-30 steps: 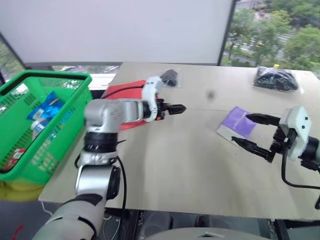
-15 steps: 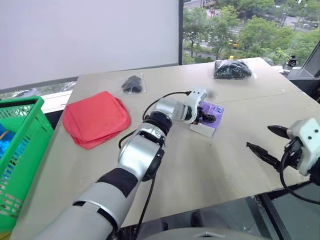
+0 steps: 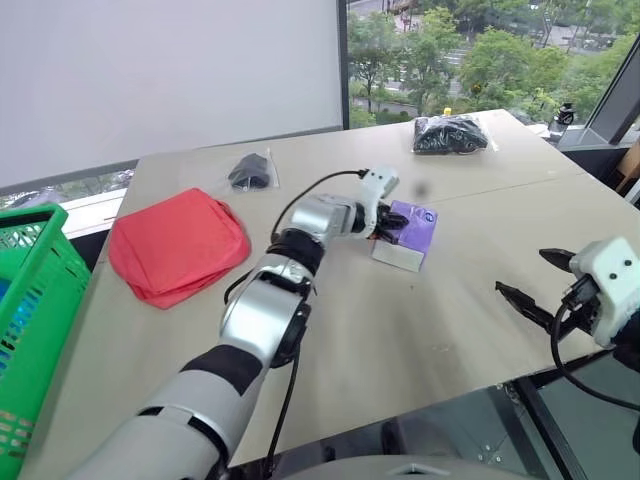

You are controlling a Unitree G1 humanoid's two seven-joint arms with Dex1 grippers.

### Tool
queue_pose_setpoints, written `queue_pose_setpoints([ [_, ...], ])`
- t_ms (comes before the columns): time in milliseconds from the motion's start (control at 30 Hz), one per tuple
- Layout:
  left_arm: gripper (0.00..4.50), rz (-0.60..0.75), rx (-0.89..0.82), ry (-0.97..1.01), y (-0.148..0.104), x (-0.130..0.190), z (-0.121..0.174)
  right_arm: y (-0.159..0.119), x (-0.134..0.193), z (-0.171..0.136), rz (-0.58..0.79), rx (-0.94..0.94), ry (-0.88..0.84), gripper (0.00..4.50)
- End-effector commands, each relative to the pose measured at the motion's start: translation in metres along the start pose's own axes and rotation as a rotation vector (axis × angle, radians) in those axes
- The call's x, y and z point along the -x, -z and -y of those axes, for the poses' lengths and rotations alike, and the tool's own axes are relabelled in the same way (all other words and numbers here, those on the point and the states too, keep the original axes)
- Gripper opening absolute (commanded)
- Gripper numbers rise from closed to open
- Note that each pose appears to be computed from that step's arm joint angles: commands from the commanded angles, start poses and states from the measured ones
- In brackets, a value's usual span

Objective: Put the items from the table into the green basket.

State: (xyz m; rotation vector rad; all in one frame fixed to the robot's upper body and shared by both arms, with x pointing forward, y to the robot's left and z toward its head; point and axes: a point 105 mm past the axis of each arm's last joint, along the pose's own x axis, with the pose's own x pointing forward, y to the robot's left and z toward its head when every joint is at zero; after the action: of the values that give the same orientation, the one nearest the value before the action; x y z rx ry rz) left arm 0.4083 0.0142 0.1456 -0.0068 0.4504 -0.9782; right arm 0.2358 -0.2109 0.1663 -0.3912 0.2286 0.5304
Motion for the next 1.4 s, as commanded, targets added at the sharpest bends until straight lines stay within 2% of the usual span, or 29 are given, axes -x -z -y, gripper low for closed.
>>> queue_pose_setpoints([
  [33,0.21,0.114,-0.005,0.007,-0.031,0.033,0.011,-0.012,-0.007,0.002,0.048,0.043,-0.023,4.5],
  [100,0.21,0.092,0.004,-0.001,-0.021,0.043,0.013,-0.013,-0.014,0.003,0.062,0.043,-0.039,4.5],
  [233,1.88,0.015,0.248,0.015,0.002,0.03,0.008,-0.015,-0.022,0.001,0.072,0.049,-0.08,4.5],
  [400,4.27,-0.026,0.296,-0.011,0.009,0.002,0.001,-0.016,-0.021,0.004,0.059,0.074,-0.082,4.5],
  [433,4.47,-0.043,0.31,0.006,0.011,-0.005,0.004,-0.015,-0.021,0.005,0.056,0.077,-0.082,4.5],
  [567,4.47,-0.078,0.345,0.016,0.022,-0.03,0.01,-0.015,-0.021,0.002,0.049,0.089,-0.084,4.5],
  [733,4.47,-0.187,0.247,-0.081,0.057,-0.046,0.008,-0.016,-0.019,-0.002,0.048,0.094,-0.074,4.5],
  [867,3.33,-0.203,0.193,-0.079,0.065,-0.051,0.011,-0.017,-0.014,-0.005,0.045,0.096,-0.057,4.5],
  [967,2.01,-0.176,0.198,-0.063,0.061,-0.05,0.01,-0.018,-0.013,-0.006,0.043,0.091,-0.049,4.5],
  [1000,1.81,-0.15,0.208,-0.046,0.057,-0.048,0.009,-0.019,-0.014,-0.007,0.045,0.089,-0.049,4.5],
  [1033,1.36,-0.122,0.225,-0.034,0.051,-0.045,0.007,-0.02,-0.015,-0.008,0.048,0.088,-0.051,4.5],
  [1200,1.36,0.05,0.285,0.014,0.017,-0.011,-0.016,-0.028,-0.023,-0.012,0.087,0.094,-0.075,4.5],
  [1300,1.36,0.246,0.321,-0.026,-0.013,0.039,-0.034,-0.045,-0.032,-0.016,0.182,0.11,-0.119,4.5],
  [1400,1.36,0.388,0.249,-0.189,-0.024,0.097,-0.046,-0.064,-0.043,-0.023,0.281,0.112,-0.181,4.5],
])
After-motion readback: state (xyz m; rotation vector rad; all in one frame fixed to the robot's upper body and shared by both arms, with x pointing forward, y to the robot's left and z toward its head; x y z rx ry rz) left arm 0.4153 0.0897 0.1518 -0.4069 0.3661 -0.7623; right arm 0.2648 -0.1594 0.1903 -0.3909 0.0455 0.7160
